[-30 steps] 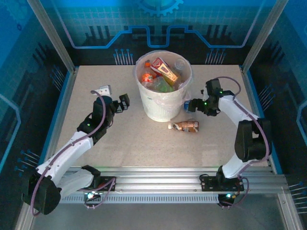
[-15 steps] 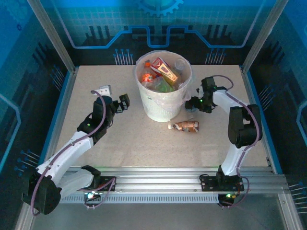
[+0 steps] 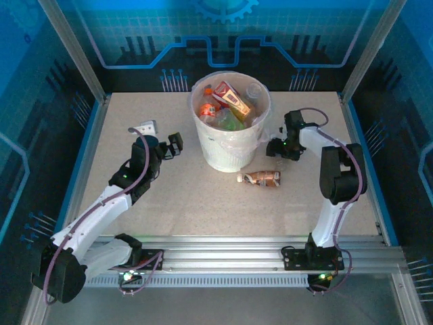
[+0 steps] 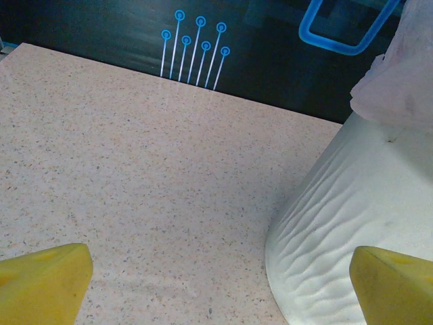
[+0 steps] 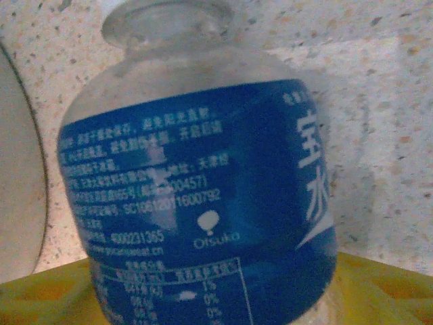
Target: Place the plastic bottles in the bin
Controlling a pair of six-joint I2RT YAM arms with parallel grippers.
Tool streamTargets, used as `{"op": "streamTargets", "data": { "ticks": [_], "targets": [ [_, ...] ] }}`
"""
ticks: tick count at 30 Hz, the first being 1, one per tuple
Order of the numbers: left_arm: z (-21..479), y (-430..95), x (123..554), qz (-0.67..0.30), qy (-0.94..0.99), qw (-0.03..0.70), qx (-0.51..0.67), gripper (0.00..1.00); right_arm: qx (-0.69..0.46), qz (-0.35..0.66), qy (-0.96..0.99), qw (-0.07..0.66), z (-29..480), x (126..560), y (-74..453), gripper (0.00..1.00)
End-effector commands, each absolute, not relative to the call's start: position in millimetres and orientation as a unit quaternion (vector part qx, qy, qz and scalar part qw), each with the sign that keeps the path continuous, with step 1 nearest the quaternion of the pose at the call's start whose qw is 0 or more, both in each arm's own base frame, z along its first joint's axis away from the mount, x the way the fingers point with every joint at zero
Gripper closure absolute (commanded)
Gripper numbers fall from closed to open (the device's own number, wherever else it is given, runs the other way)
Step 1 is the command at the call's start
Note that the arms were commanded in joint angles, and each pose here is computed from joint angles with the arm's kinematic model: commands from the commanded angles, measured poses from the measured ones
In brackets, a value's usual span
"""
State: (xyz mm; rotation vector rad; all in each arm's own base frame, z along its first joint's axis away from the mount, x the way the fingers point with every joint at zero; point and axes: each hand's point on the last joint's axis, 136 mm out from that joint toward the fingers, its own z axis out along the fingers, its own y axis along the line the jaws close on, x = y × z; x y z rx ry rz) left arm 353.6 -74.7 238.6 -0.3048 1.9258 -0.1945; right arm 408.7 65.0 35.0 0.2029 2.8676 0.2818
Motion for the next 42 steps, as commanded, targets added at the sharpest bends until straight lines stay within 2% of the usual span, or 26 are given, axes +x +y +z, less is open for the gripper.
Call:
{"op": "streamTargets", "data": {
  "ticks": [1,13,20,30,37,42],
  "targets": [
    [244.9,-69.6,354.9,-0.078,0.809,0.566,-0.138,0.01,0.078,0.080,0.987,0.116,28.6,410.8,50.9,0.32],
    [247.5,-68.0,354.6,-0.073,0.808,0.568,-0.137,0.01,0.076,0.057,0.985,0.146,50.9,413.4,40.7,0.57],
    [249.4,-67.5,354.9,-0.071,0.808,0.569,-0.136,0.01,0.081,0.048,0.977,0.192,92.2,406.3,35.0,0.64],
    [256.2,-69.6,355.1,-0.084,0.801,0.576,-0.137,0.01,0.081,0.047,0.939,0.332,217.5,375.0,36.5,0.68],
    [259.2,-71.7,355.4,-0.093,0.798,0.580,-0.135,0.01,0.022,0.092,0.890,0.445,316.0,351.8,75.6,0.69],
    [260.7,-73.2,355.6,-0.098,0.796,0.582,-0.134,0.01,-0.056,0.102,0.864,0.491,368.3,344.4,116.6,0.68]
  ]
}}
